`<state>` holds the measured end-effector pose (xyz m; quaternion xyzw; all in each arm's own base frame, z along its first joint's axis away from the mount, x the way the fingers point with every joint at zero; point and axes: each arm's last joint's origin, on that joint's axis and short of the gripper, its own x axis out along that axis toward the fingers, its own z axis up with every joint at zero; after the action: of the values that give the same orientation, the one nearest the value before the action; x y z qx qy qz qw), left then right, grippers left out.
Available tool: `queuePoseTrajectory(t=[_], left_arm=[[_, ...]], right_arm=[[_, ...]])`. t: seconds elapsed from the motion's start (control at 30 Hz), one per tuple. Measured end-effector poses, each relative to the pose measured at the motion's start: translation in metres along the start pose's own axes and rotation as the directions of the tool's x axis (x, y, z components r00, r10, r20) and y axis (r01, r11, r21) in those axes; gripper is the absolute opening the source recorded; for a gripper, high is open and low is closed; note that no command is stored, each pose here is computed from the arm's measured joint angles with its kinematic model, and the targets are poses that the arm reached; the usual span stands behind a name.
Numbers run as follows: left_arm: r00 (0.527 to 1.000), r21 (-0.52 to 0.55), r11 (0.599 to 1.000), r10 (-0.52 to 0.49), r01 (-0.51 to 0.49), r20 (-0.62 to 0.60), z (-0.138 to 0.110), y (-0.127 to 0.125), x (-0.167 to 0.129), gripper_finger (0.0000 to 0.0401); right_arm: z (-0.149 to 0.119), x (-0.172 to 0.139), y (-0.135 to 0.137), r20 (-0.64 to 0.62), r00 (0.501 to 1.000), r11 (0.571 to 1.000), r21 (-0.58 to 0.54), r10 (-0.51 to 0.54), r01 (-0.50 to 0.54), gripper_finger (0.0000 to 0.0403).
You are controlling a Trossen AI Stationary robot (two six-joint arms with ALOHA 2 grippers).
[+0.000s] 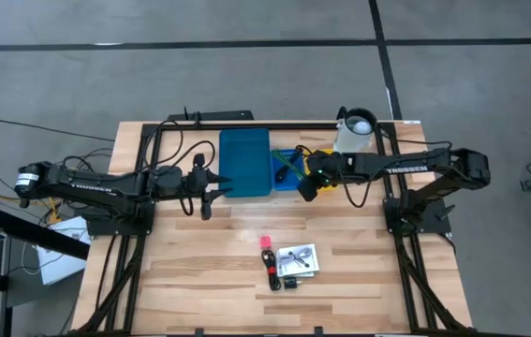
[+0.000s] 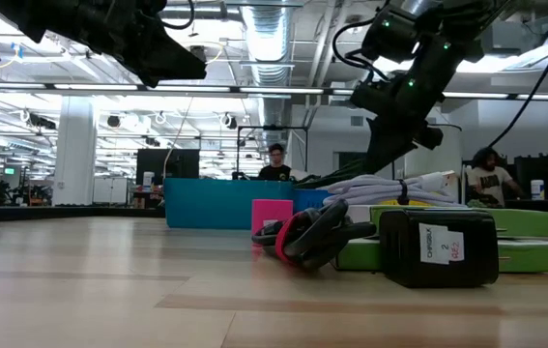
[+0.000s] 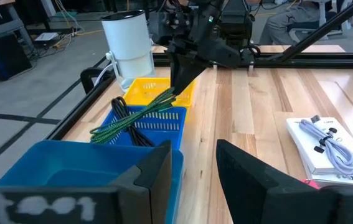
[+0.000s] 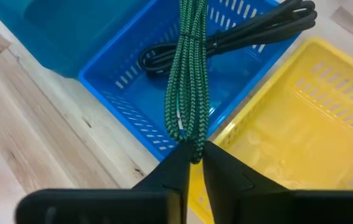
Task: Pick and place items into bin
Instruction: Put the green charger cable into the blue basket, then put the white charger cable into the blue basket
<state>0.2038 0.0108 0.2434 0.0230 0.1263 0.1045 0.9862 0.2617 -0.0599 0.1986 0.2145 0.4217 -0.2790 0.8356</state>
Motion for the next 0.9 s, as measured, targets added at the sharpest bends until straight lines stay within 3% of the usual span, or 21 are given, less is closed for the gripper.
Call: queuePoseTrajectory(t=[0.27,0.5,0.63,0.77,0.9], left_arm=[[1.0,0.003,1.0,0.0,0.0,-0.001,0.0,0.0,0.0,0.0117],[1.0,0.003,1.0,0.001,-0.001,-0.001,0.0,0.0,0.0,0.0117],[1.0,0.004,1.0,0.001,-0.001,-0.01,-0.001,0.0,0.0,0.0117],[1.0,0.005,1.0,0.002,-0.001,-0.014,-0.001,0.0,0.0,0.0117],[1.0,0.005,1.0,0.002,-0.001,-0.016,-0.002,0.0,0.0,0.0117]], right_arm=[[0.0,0.0,0.0,-0.001,1.0,1.0,-0.003,0.003,-0.003,0.0082],[0.001,-0.001,0.003,-0.008,1.0,0.999,-0.03,0.028,-0.029,0.0087],[0.007,-0.009,0.012,0.012,0.998,0.991,-0.123,0.063,-0.061,0.0087],[0.009,-0.019,0.029,-0.021,0.989,0.945,-0.293,0.144,-0.144,0.0087],[-0.001,-0.029,0.045,-0.114,0.972,0.855,-0.461,0.207,-0.237,0.0088]])
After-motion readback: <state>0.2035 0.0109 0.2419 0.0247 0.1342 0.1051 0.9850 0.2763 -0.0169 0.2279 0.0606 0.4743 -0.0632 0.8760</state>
